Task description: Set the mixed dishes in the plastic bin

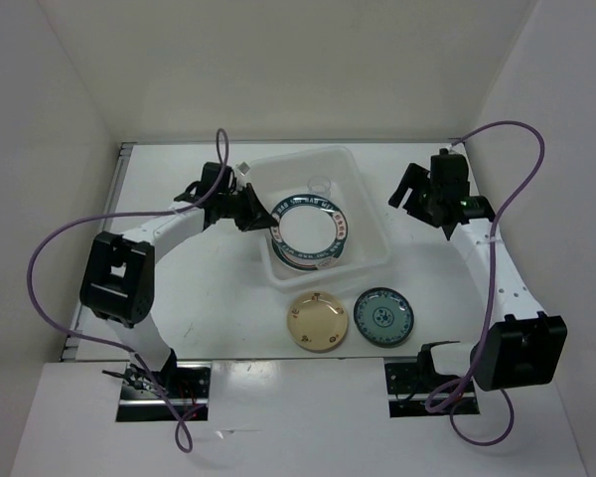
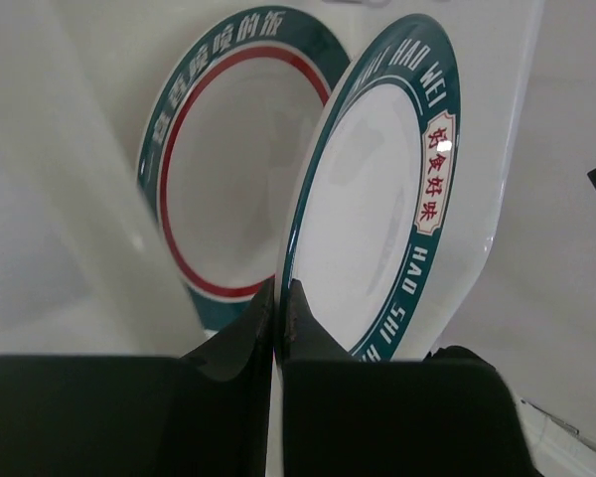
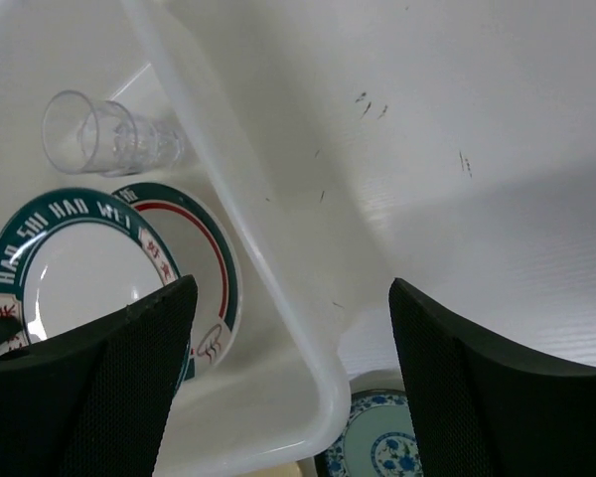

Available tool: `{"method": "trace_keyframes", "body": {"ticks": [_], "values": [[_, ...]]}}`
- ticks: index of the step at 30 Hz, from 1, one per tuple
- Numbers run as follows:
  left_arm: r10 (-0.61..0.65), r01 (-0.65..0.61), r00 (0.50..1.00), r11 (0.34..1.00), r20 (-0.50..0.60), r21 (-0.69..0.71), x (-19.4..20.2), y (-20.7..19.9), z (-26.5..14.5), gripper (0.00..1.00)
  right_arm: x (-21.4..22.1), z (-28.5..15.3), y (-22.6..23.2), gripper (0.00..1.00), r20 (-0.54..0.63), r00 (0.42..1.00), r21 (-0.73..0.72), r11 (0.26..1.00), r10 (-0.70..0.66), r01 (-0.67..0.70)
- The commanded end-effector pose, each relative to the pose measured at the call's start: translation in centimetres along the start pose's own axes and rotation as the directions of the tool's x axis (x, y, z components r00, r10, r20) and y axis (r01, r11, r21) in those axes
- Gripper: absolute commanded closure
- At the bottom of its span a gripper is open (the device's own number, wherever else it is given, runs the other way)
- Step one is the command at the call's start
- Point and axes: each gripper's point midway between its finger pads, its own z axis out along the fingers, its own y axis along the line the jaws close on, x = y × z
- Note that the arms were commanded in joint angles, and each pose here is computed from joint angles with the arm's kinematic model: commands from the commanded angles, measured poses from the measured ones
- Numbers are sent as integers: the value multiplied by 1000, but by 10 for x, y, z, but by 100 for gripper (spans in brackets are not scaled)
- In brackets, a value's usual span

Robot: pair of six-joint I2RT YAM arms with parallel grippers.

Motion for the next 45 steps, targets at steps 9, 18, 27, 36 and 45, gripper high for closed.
{"method": "trace_keyframes", "body": {"ticks": [9,18,27,36,45], "values": [[72,-73,997,996,-19,-50,-26,-17,41,100,-3,-8,-1,17,34,999,-54,998,33,-32],[67,-76,996,977,-55,-200,-17,14,36,100,1,-9,-5,17,36,999,-44,999,34,-32],[66,-94,993,946,-97,-310,-6,38,26,82,-2,-12,-3,17,52,998,-54,998,34,-31],[97,-118,992,939,-81,-324,-11,35,19,53,6,-7,-5,17,37,999,-55,998,33,-31],[171,-163,985,956,10,-243,-36,-19,-9,45,7,-7,-2,17,27,999,-71,997,42,-40]]}}
